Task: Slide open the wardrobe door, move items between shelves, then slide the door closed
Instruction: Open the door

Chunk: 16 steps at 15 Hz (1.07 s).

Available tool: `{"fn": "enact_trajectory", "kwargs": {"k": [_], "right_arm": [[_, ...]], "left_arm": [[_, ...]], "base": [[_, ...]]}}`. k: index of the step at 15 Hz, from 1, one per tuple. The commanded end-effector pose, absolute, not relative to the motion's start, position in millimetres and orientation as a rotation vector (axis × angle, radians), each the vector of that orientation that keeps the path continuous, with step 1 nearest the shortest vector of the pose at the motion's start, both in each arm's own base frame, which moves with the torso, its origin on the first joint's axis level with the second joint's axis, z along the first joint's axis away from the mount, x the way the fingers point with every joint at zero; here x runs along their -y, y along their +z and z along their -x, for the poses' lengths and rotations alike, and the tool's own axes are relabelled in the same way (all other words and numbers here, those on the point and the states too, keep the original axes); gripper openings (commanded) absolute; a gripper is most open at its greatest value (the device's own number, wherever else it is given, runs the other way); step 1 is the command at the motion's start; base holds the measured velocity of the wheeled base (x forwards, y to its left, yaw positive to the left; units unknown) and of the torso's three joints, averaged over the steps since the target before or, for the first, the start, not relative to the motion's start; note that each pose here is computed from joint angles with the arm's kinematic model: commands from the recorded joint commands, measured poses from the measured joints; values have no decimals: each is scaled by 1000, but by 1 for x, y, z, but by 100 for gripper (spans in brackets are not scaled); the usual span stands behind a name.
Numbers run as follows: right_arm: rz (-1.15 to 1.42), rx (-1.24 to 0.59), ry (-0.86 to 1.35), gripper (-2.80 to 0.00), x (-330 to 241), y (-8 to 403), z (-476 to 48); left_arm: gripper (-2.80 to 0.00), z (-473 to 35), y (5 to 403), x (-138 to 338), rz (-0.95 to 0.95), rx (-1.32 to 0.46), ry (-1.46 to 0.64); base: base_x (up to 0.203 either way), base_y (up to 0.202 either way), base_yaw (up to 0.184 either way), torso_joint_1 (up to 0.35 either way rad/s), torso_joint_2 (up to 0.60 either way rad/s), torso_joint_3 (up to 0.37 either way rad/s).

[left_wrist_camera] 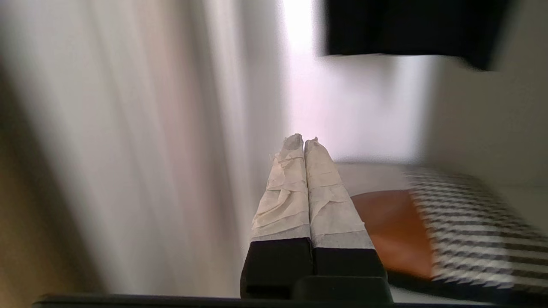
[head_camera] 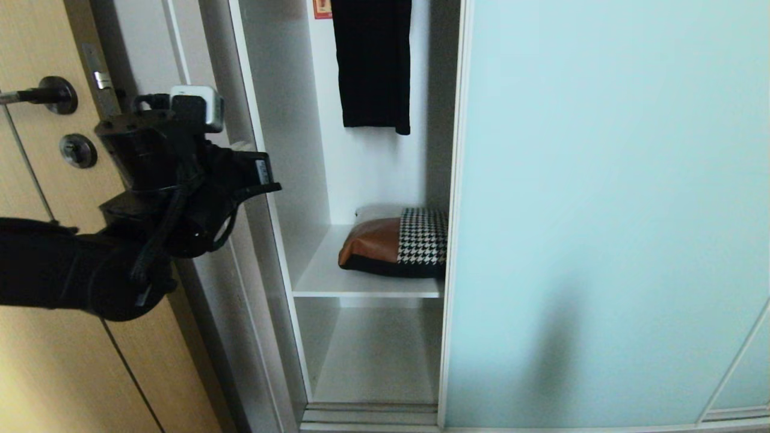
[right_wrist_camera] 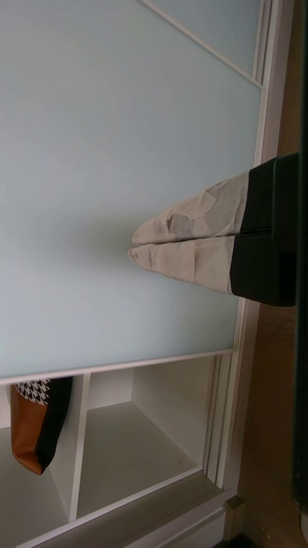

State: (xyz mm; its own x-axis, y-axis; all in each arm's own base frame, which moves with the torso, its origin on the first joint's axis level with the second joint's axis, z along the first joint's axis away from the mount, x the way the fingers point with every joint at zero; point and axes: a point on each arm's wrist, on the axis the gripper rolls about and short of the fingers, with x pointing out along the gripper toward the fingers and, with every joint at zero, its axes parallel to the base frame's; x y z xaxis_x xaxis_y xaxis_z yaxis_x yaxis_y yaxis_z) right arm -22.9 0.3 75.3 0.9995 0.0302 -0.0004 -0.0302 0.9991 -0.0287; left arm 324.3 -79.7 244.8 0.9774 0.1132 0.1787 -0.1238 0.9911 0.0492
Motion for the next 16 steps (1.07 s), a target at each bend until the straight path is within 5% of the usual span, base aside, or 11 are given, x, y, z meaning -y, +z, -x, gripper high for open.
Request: {"fn": "enact_trajectory", "kwargs": {"k": [1,6,16], "right_arm": [[29,1,31,-280,0,75,23],[29,1,31,-280,0,75,23],[29,2,31,-280,0,75,23]], "left_arm": [[-280,-287,270,56,-39,243,187],[-280,-222,292,0,-46,280,399],[-280,-40,226,-11,-2,264,479]], "base": [[0,0,0,0,0,0],[0,0,0,0,0,0],[0,0,0,0,0,0]]}}
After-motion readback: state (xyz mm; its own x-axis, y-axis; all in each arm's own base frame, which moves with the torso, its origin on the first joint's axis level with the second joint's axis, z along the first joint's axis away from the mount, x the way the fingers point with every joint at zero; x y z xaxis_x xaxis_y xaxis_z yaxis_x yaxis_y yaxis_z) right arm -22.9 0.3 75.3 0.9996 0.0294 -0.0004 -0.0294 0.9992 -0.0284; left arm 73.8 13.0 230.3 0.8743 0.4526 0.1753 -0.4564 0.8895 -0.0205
